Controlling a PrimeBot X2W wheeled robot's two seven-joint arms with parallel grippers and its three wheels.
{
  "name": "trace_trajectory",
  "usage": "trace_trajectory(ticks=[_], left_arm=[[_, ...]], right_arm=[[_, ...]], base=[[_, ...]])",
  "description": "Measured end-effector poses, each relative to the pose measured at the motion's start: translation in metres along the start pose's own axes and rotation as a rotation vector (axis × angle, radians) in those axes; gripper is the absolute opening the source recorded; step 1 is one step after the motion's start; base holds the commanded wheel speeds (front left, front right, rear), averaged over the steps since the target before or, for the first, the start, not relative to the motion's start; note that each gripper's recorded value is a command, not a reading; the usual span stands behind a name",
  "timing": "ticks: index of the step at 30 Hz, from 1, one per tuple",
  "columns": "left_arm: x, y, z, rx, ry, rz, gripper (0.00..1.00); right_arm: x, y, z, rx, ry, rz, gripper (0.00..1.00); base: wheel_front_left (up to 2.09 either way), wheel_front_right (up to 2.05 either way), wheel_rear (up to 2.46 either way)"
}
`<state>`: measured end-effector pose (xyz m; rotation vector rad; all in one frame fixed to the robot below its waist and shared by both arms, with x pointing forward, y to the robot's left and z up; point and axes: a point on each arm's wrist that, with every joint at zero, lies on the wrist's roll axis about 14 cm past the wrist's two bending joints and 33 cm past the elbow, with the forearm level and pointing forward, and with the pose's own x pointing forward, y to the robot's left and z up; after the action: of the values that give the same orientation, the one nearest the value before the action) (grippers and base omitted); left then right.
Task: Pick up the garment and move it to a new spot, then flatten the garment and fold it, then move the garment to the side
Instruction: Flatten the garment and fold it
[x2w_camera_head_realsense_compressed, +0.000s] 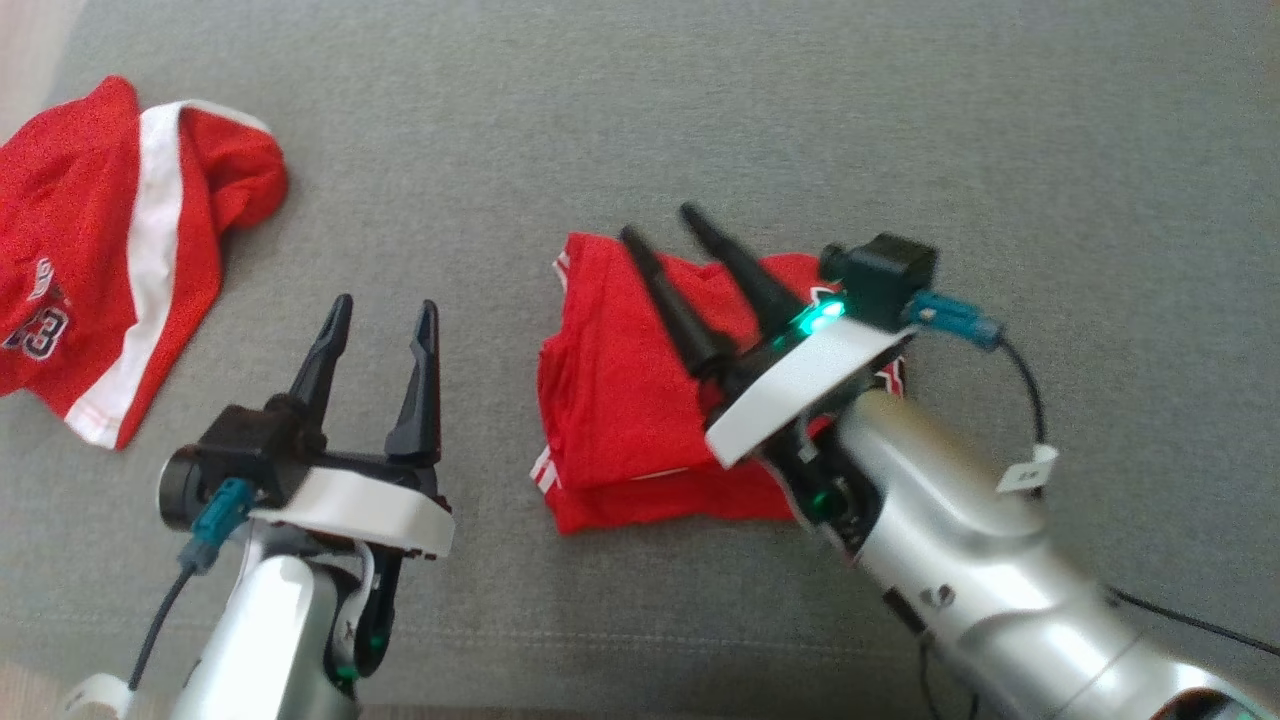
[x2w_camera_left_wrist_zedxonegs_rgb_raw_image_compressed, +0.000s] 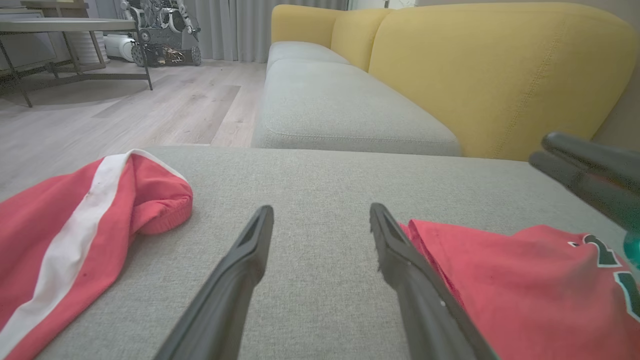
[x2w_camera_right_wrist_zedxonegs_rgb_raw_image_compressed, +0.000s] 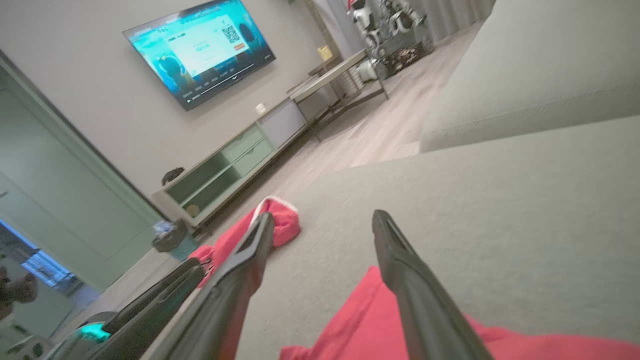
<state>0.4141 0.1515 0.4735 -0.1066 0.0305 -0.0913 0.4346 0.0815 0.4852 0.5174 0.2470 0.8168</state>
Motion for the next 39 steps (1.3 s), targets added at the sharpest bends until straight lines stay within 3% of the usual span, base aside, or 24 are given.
trace_trajectory(ticks=[5,9,17,30,39], left_arm=[[0.005,-0.005,0.006,0.004,-0.02,-0.016,1.0],[0.009,-0.008,0.012,0.012,-0.038,-0.029,1.0],[0.006,-0.018,0.014,0.018,-0.04,-0.061,1.0],[-0.012,-0.02,0.028,0.043,-0.068,-0.069,1.0],[-0.043,-0.019,0.027,0.065,-0.055,-0.069,1.0]], right_arm=[[-0.015,-0.042,0.043,-0.119,-0.113,-0.123,1.0],[-0.053,-0.09,0.077,-0.215,-0.188,-0.273,1.0],[-0.154,-0.148,0.079,-0.3,-0.178,-0.567,1.0],[-0.211,-0.112,0.111,-0.453,-0.194,-0.675,1.0],[-0.236,-0.09,0.106,-0.46,-0.188,-0.703,1.0]], base=[[0.0,0.0,0.0],[0.0,0.0,0.0],[0.0,0.0,0.0],[0.0,0.0,0.0],[0.0,0.0,0.0]])
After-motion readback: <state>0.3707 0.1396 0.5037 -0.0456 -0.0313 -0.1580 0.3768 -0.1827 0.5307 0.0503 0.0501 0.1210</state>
